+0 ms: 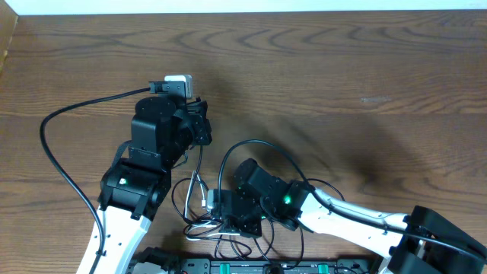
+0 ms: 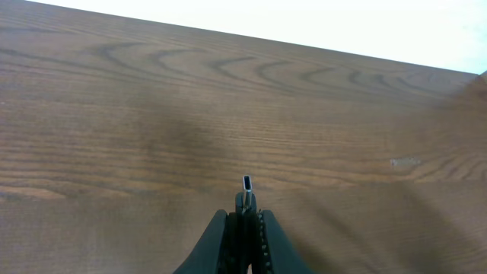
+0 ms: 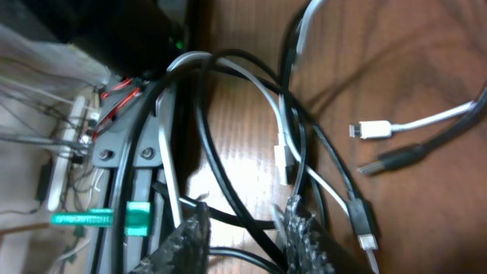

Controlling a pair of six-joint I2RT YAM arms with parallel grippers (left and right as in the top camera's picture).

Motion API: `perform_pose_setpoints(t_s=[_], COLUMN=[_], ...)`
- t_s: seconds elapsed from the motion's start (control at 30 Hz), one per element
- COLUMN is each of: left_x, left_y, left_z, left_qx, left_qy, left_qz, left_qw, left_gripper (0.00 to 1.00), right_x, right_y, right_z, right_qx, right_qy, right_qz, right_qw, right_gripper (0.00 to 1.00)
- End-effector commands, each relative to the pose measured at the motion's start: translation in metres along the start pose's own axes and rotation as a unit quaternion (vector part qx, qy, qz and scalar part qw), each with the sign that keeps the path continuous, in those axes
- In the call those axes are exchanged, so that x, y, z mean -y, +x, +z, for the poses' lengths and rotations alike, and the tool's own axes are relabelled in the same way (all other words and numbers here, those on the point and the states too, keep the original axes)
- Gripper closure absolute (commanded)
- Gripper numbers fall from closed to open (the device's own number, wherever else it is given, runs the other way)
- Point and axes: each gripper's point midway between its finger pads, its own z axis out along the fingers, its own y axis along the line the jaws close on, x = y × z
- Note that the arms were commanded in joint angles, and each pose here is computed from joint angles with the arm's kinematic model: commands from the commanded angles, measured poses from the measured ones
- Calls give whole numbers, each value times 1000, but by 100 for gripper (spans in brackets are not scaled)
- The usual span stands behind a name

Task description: Untangle cables

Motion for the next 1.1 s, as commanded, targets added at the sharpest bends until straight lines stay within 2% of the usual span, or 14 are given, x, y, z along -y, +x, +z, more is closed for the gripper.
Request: perform_pose_setpoints(t_s=[0.0, 0.07, 0.23, 0.27, 0.33, 0.37, 0.4, 0.47, 0.57, 0.7, 0.77, 0.87, 1.07], left_x=[0, 0, -1, -1, -1, -1, -1, -1, -1, -1, -1, -1, -1], left_y=[-1, -1, 1, 2, 2, 2, 2, 2, 2, 2, 2, 2, 2], left_z=[-3, -3, -3, -3, -3, -3, -3, -3, -3, -3, -3, -3, -3], left_qx=[4, 3, -2, -3, -3, -3, -3, -4, -3, -3, -3, -3, -3], left_qy=[2, 2, 0, 0, 0, -1, -1, -1, -1, 0, -1, -1, -1], left_qz=[4, 4, 3, 3, 3, 3, 3, 3, 3, 3, 3, 3, 4], left_qw=[1000, 1000, 1000, 1000, 1000, 1000, 1000, 1000, 1000, 1000, 1000, 1000, 1000], left_gripper=[92, 92, 92, 92, 92, 92, 92, 92, 92, 92, 92, 92, 92], right_x=[-19, -17, 44, 70, 94, 101, 103, 96, 68, 39, 15, -6, -15], right_y=[-5, -6, 0, 5, 11, 12, 11, 1, -31, -51, -40, -22, -5], right_z=[5, 7, -2, -13, -28, -34, -37, -42, -60, -99, -112, -106, -77], right_qx=[3, 3, -10, -15, -16, -15, -12, 1, 32, 43, 25, -11, -65], right_qy=[-34, -18, 152, 224, 292, 305, 306, 286, 237, 225, 194, 149, 120], right_qz=[-9, -15, 50, 76, 106, 110, 113, 105, 85, 90, 113, 136, 106], right_qw=[999, 1000, 987, 971, 950, 946, 945, 953, 967, 969, 974, 979, 985], right_gripper=[82, 99, 99, 99, 99, 55, 44, 11, 3, 0, 1, 1, 1])
